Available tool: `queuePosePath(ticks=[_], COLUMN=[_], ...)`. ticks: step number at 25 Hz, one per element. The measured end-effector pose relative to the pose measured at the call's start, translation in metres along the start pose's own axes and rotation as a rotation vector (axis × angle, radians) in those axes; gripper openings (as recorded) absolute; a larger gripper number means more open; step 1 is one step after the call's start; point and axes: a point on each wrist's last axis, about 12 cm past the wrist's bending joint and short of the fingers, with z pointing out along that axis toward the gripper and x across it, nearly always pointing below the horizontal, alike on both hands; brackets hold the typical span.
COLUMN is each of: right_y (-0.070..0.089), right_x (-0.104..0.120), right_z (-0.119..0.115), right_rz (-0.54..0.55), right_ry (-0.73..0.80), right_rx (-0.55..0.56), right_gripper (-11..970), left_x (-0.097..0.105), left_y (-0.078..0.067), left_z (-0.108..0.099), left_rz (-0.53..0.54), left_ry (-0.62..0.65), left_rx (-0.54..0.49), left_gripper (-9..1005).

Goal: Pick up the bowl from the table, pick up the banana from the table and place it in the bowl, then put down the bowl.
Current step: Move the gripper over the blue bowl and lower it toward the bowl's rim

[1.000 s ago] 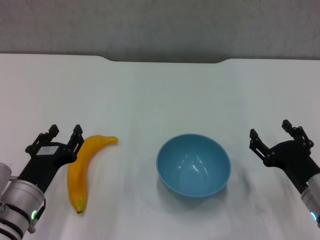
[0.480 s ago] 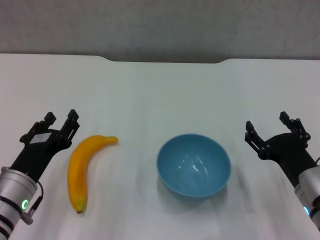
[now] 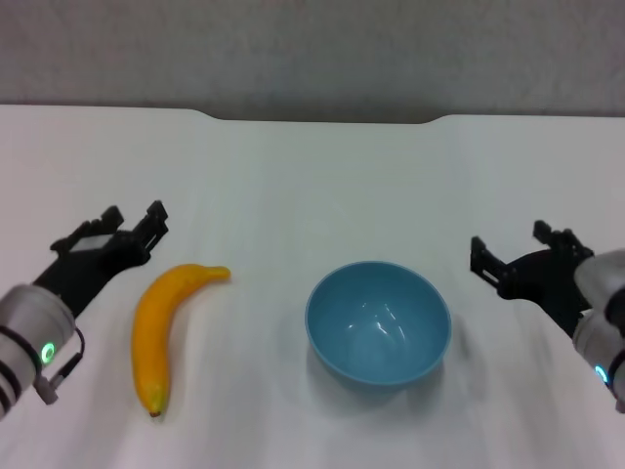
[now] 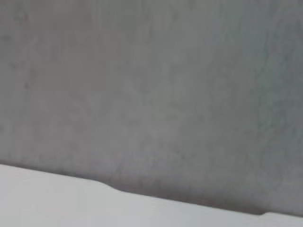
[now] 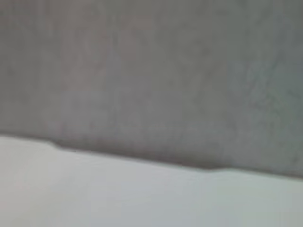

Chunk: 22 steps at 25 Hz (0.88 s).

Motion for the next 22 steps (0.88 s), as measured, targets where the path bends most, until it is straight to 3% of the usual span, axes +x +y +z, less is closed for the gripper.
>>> queuePosePath(ticks=[9, 12, 22], right_y=[-0.015, -0.015, 0.004], right_x=[-0.043, -0.049, -0.039], right_z=[0.01, 0.014, 0.028], right_rz=[0.045, 0.05, 0.096], right_ry=[0.263, 0.294, 0.387], right_rx=[-0.215, -0.246, -0.305], right_gripper=[874, 874, 874], left_x=[-0.028, -0.033, -0.035], left_y=[-0.009, -0.008, -0.004], left_z=[0.014, 0.015, 0.017], left_rz=[0.055, 0.072, 0.057], left_ry=[0.229, 0.288, 0.317], left_rx=[-0.062, -0.067, -0.066], left_gripper=[638, 638, 639])
